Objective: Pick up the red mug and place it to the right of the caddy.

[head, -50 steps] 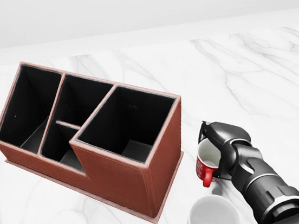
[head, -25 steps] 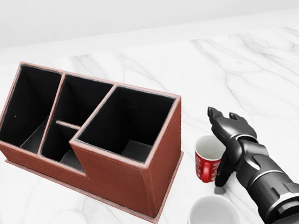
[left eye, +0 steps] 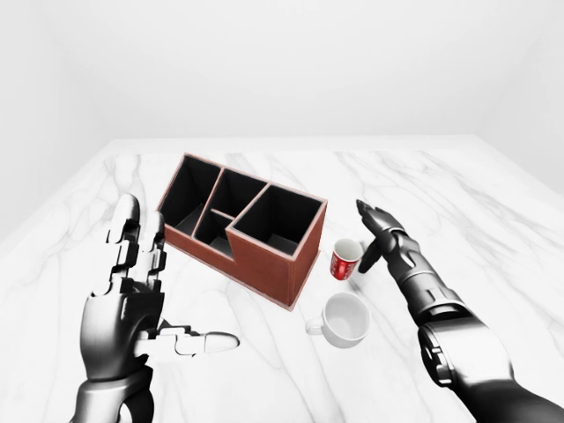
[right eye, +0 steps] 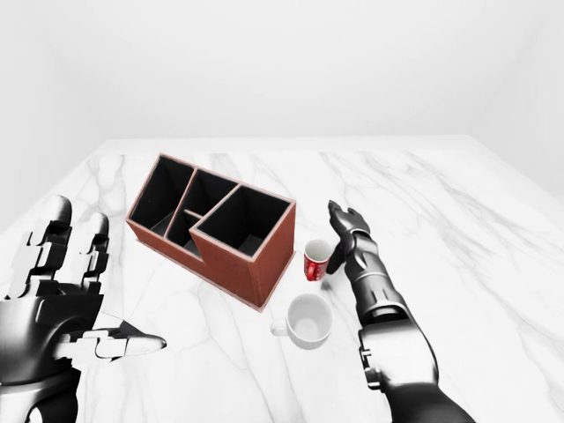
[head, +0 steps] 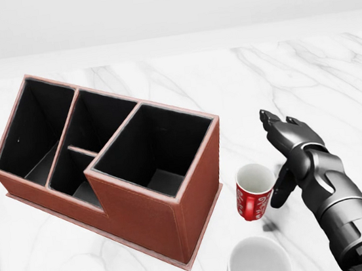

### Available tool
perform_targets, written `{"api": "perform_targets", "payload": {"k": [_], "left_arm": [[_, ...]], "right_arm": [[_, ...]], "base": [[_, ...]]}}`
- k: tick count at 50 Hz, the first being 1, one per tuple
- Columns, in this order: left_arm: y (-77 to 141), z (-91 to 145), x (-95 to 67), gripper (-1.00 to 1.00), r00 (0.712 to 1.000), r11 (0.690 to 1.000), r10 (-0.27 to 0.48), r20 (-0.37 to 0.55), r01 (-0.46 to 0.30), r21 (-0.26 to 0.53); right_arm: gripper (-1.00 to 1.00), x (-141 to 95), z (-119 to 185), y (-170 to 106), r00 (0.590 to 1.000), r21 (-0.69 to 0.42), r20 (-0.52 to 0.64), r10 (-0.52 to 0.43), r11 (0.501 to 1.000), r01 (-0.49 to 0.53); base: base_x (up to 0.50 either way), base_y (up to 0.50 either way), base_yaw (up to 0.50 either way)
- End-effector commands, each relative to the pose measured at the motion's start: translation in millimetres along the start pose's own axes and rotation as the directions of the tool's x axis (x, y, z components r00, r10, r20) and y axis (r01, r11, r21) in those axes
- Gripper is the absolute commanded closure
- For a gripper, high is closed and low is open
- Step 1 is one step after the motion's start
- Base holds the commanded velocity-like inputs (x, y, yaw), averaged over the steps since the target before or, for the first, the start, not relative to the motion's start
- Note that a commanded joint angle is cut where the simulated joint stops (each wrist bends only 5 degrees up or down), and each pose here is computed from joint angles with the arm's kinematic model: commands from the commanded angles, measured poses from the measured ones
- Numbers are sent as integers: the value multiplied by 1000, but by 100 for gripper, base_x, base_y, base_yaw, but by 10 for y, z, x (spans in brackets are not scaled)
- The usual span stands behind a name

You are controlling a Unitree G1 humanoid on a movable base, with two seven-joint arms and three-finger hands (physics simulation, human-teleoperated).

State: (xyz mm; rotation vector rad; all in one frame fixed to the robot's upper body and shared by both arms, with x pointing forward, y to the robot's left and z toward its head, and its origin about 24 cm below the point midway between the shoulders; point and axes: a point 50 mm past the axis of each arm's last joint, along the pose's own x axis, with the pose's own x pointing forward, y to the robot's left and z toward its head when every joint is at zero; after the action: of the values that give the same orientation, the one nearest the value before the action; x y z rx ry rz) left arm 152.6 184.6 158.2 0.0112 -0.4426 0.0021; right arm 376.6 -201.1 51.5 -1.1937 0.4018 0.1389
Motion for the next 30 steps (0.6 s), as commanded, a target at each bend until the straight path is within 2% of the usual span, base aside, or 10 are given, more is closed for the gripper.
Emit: {"api": "perform_targets", "payload": {"k": [1,6,13,22,26,28,30], "left_arm": [[-6,1,-3,-100,1000,1000,-2,-1,2,0],[-23,-4,-5,-100,1000,1000,-7,-5,7,-1],[-52,-18,-14,-100,1000,1000,-15,-18,15,-3],[-69,23,-40,-100,1000,1000,-23,-11,23,-6],[-80,38,-50,-100,1000,1000,-27,-9,27,-8],[-87,32,-60,-100,999,999,-30,-15,30,-11],[-90,54,-68,-100,999,999,-32,-9,32,-11]], "right_arm": [[-100,-150,27,-367,995,9,93,-27,1000,27],[-100,-375,131,-563,980,20,195,-51,999,48],[-100,-704,299,-571,943,43,325,-75,997,65],[-100,-1228,495,-418,872,67,478,-107,994,85],[-100,-1661,608,-478,796,120,568,-210,978,172],[-100,-1806,620,-449,774,140,589,-234,972,187],[-100,-1908,607,-386,768,151,596,-236,972,182]], "base": [[0,0,0],[0,0,0],[0,0,0],[0,0,0],[0,0,0],[0,0,0],[0,0,0]]}}
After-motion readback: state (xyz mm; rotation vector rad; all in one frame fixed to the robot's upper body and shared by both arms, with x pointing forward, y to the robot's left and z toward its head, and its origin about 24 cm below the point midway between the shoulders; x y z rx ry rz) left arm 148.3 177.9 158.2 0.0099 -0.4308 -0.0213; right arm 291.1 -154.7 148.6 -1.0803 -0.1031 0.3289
